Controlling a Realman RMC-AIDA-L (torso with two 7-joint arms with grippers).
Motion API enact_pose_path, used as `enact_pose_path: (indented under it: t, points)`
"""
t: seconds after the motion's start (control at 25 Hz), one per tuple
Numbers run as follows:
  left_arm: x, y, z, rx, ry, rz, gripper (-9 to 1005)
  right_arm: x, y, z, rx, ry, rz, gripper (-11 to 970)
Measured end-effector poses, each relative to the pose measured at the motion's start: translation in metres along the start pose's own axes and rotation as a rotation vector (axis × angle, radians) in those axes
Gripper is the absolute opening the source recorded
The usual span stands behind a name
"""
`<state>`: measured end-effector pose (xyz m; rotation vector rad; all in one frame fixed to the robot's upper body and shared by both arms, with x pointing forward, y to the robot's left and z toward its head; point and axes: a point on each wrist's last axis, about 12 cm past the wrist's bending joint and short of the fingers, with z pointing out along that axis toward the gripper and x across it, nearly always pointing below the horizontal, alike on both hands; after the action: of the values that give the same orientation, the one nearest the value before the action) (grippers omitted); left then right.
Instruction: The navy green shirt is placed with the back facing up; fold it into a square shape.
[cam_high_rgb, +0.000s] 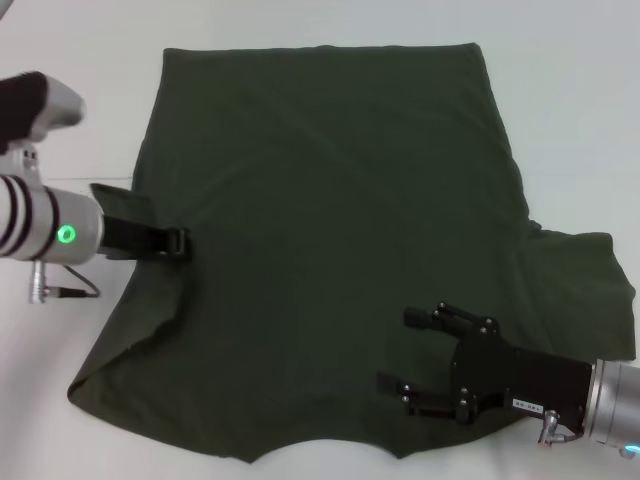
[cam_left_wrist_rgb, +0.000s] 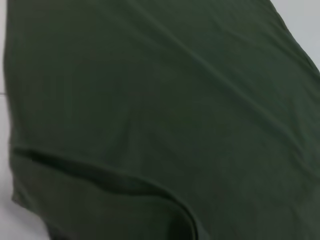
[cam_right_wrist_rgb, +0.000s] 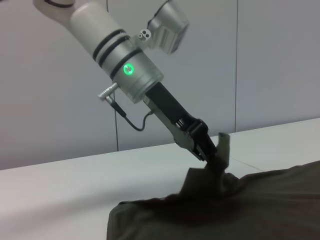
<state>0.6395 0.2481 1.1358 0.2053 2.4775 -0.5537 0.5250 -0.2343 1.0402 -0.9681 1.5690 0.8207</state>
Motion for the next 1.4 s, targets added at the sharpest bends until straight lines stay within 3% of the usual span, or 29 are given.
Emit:
enact_pose_path:
  t: [0.52, 0.72, 0.92, 1.32, 1.4]
  points:
    - [0.024, 0.004, 0.014, 0.093, -0.066, -0.121, 27, 0.001, 0.001, -0.001, 0.001, -0.001, 0.003, 927]
    - [0.033, 0.012, 0.009, 0.15, -0.124, -0.135, 172, 0.002, 0.002, -0.003, 0.004, 0.0, 0.007, 927]
    - [0.043, 0.027, -0.003, 0.204, -0.196, -0.156, 397, 0.003, 0.002, -0.004, 0.011, -0.003, 0.011, 927]
    - [0.064, 0.044, -0.019, 0.333, -0.159, -0.178, 752, 0.004, 0.002, -0.009, 0.029, -0.017, 0.024, 928]
    - [0.071, 0.042, -0.022, 0.412, -0.141, -0.111, 811, 0.005, 0.002, -0.011, 0.034, -0.019, 0.031, 928]
